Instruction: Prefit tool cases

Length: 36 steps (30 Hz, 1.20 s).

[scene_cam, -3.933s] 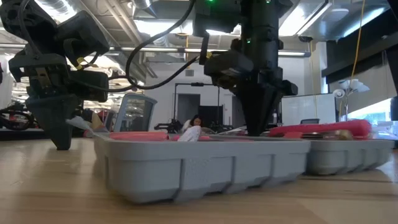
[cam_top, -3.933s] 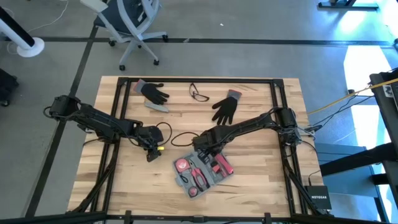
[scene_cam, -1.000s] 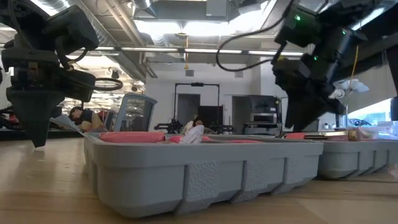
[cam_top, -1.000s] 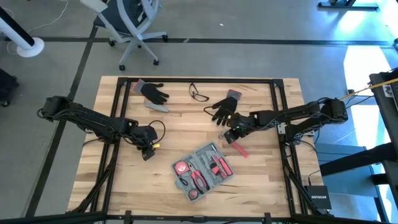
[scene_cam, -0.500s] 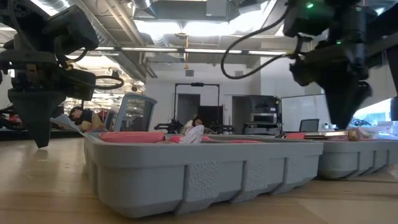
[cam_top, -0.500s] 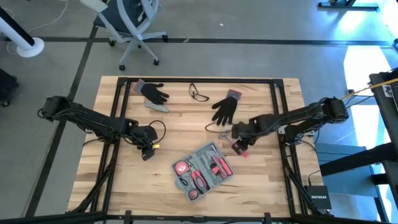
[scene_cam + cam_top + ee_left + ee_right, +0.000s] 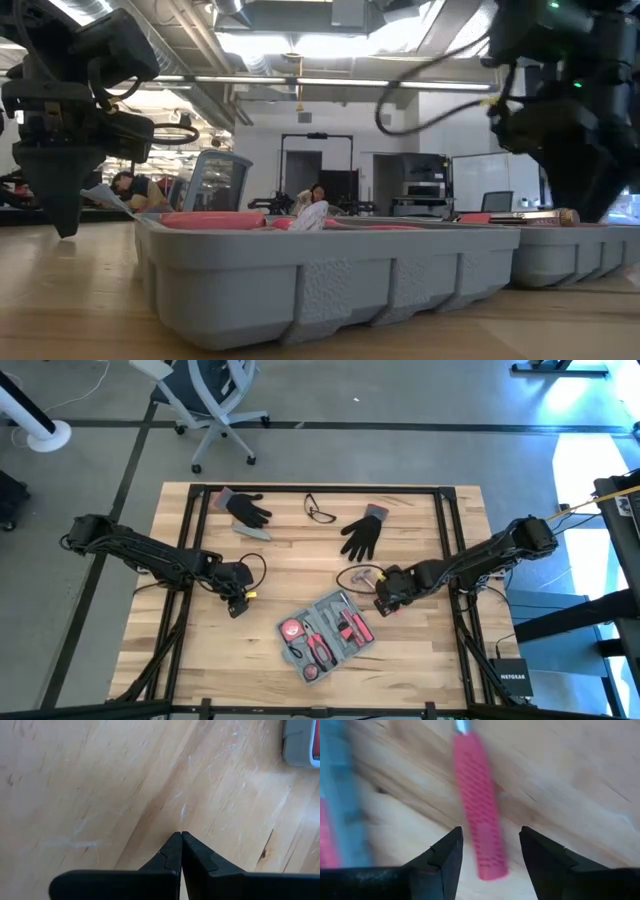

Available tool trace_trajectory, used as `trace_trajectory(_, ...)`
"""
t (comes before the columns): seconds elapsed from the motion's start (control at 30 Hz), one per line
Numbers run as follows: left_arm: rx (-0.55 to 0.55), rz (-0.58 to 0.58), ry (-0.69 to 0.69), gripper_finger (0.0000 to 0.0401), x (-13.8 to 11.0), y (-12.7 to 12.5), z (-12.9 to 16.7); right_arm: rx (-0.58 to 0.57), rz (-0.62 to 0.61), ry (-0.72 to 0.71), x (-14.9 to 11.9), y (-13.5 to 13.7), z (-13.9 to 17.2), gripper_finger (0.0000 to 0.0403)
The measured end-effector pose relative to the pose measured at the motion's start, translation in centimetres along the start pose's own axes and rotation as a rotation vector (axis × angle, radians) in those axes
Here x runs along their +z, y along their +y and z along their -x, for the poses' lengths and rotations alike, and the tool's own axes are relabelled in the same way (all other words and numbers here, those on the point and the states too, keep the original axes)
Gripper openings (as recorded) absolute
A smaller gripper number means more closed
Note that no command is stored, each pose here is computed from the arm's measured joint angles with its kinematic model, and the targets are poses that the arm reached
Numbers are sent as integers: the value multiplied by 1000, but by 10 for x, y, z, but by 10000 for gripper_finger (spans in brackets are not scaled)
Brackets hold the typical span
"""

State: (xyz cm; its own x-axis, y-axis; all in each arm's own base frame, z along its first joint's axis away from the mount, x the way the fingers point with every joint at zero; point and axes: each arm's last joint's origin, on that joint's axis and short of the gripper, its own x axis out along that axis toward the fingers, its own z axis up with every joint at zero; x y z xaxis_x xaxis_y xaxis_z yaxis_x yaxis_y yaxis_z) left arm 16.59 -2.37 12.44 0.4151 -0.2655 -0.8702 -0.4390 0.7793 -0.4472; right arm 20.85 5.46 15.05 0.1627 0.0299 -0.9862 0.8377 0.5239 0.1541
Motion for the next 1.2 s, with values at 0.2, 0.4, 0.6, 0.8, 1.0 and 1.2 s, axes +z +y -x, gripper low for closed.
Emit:
trace_trajectory(0.2, -1, 33, 2, 0, 0, 0, 0, -34, -4, 9, 2, 7, -20, 190)
trace_trajectory(0.4, -2, 36, 1, 0, 0, 0, 0, -137, 2, 25, 2, 7, -34, 128)
trace_trajectory(0.6, -2, 36, 2, 0, 0, 0, 0, -152, -11, 3, 3, 7, -31, 59)
trace_trajectory(0.8, -49, -23, -57, 0, 3, -4, 6, -101, -26, -3, 7, 19, -19, 59)
trace_trajectory(1.0, -115, -122, -283, 0, 14, -12, 27, 222, -51, -123, 18, 50, 8, 34)
trace_trajectory(1.2, -146, -146, -472, 0, 18, -11, 54, 566, -171, -277, 30, 78, 24, 5)
